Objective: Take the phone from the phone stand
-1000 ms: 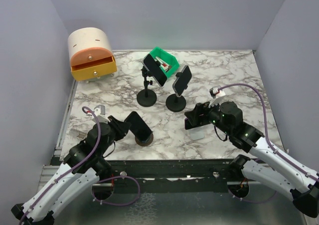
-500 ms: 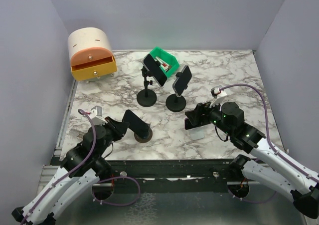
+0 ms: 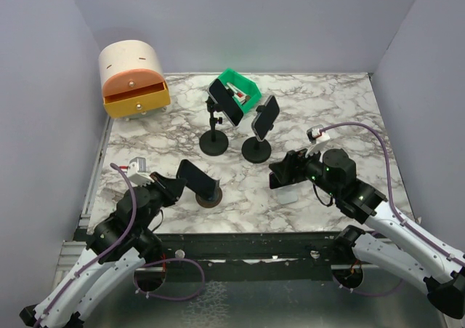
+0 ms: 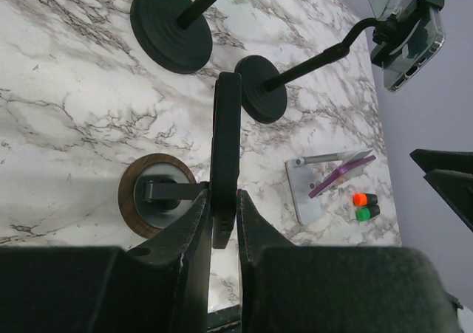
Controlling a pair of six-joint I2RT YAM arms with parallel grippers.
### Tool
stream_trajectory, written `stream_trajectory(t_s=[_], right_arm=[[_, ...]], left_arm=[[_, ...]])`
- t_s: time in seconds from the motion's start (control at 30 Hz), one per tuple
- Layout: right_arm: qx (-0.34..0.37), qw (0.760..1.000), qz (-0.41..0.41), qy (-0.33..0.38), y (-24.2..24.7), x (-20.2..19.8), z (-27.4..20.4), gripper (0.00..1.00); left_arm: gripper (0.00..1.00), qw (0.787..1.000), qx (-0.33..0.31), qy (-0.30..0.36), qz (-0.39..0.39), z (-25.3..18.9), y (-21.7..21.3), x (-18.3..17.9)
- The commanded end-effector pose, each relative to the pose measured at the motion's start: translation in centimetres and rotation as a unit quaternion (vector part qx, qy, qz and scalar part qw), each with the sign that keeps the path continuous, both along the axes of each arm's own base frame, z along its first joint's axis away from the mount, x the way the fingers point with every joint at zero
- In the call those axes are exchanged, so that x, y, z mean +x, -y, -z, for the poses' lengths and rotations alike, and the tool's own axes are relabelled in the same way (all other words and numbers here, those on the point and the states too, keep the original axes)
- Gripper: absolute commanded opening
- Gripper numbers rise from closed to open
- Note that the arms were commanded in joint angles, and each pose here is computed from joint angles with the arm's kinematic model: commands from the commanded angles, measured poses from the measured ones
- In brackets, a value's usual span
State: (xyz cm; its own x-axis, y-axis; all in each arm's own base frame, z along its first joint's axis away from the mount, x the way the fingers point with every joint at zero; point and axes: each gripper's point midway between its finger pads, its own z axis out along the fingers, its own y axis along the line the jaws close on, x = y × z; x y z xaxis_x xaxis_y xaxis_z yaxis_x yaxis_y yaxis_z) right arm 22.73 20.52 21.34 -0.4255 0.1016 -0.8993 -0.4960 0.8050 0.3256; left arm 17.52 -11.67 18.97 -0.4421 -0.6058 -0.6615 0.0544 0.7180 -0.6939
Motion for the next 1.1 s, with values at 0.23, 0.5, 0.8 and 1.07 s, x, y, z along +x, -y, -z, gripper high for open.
stream_trajectory(t_s=[0.23, 0.5, 0.8, 1.07], right_arm=[[0.006, 0.998, -0.060, 0.036, -1.1, -1.1, -3.0, 0.87], [0.019, 0.980, -0.178, 0.082, -3.6, -3.6, -7.0, 0.91], [0.084, 0.939, -0.320, 0.094, -7.8, -6.3, -10.8, 0.92], [0.127, 0.905, -0.398, 0.083, -9.7, -8.1, -11.8, 0.92]], left_arm=[[0.00, 0.993, -0.033, 0.110, 0.004, -8.6, -0.7, -0.1], [0.00, 0.982, -0.067, 0.170, 0.041, -13.7, 0.1, -1.2], [0.00, 0.958, -0.099, 0.233, 0.137, -17.8, 3.2, -3.0], [0.00, 0.900, -0.113, 0.320, 0.274, -21.6, 5.9, -7.5]])
